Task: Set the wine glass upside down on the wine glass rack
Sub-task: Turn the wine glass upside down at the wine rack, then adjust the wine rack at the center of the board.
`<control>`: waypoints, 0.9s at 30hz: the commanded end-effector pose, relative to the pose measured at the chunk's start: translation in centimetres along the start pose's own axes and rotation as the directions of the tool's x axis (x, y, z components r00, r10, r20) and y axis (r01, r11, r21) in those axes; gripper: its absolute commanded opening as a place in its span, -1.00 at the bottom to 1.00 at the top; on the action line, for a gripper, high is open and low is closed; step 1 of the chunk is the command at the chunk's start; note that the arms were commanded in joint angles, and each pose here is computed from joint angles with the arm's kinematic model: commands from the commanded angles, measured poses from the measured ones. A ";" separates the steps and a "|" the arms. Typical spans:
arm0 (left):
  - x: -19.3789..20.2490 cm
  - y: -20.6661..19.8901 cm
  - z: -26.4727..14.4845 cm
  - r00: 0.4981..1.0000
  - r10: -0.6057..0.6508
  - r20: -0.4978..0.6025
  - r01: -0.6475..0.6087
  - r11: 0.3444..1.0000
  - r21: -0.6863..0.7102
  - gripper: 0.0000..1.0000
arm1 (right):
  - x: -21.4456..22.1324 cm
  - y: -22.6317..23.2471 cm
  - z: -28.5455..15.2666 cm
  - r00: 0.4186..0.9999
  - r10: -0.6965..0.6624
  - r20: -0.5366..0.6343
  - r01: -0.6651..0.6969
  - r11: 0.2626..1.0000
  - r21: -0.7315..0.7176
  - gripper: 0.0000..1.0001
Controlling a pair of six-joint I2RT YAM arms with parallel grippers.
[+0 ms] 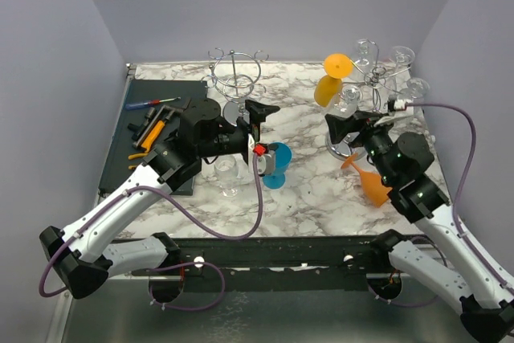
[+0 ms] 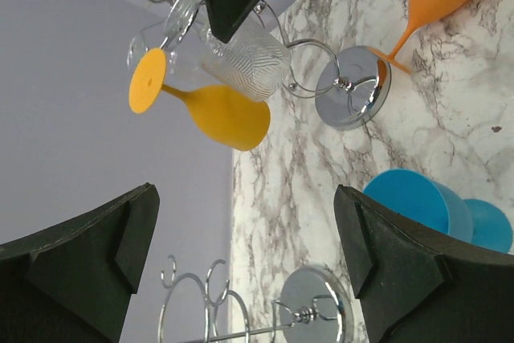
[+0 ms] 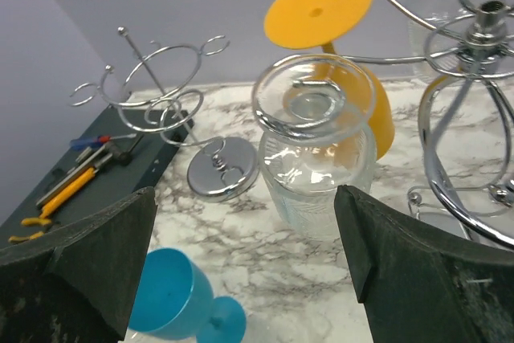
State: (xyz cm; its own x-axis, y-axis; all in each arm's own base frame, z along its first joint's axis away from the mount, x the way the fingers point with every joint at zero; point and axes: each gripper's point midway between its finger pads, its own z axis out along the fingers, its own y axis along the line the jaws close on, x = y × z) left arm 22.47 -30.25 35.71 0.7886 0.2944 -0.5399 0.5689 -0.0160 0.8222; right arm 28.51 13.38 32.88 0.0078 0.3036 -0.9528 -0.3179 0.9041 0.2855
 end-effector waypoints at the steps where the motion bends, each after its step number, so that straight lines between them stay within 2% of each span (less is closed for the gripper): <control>1: -0.1 1.4 -0.1 0.990 -0.140 -0.016 0.139 0.988 -0.064 0.97 | 3.0 1.7 -2.2 0.942 -0.023 -0.336 0.003 0.998 -0.061 0.99; 3: -0.3 1.6 -0.2 0.987 -0.159 -0.011 0.157 0.985 -0.072 0.97 | 1.6 2.8 -2.3 0.925 -0.044 -0.376 0.009 0.995 -0.096 0.99; 7: -0.8 1.9 -0.4 0.987 -0.161 0.003 0.160 0.984 -0.076 0.97 | -2.9 4.2 -1.9 0.936 -0.063 -0.345 0.022 0.992 -0.122 1.00; 10: -1.3 2.2 -0.6 0.986 -0.167 0.014 0.167 0.982 -0.083 0.97 | -6.3 4.9 -0.7 0.947 -0.081 -0.310 0.048 0.992 -0.114 0.99; 13: -1.6 2.5 -0.8 0.981 -0.191 0.020 0.192 0.977 -0.093 0.97 | -7.9 4.1 2.1 0.940 -0.122 -0.318 0.116 0.993 -0.037 0.97; 16: -1.6 2.6 -0.9 0.975 -0.221 0.020 0.222 0.970 -0.100 0.97 | -8.6 3.0 5.4 0.924 -0.171 -0.343 0.199 0.979 0.046 0.81; 20: -1.5 2.3 -1.3 0.971 -0.238 0.015 0.238 0.965 -0.108 0.98 | -11.1 0.3 9.4 0.921 -0.241 -0.306 0.296 0.944 0.148 0.56; 25: -1.8 2.6 -1.5 0.968 -0.250 0.021 0.251 0.961 -0.114 0.97 | -13.1 -4.7 11.0 0.933 -0.216 -0.287 0.272 0.947 0.171 0.22; 27: -2.0 2.5 -1.5 0.967 -0.254 0.026 0.256 0.961 -0.106 0.96 | -12.5 -6.5 11.1 0.923 -0.213 -0.320 0.275 0.948 0.163 0.17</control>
State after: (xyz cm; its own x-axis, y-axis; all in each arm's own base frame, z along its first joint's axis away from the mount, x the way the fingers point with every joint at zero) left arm 22.36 -29.87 37.35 0.6278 0.2856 -0.7241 0.7245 0.1256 0.6777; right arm 41.35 9.83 42.55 -0.2478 0.0169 -0.9687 -0.1141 0.9924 0.0465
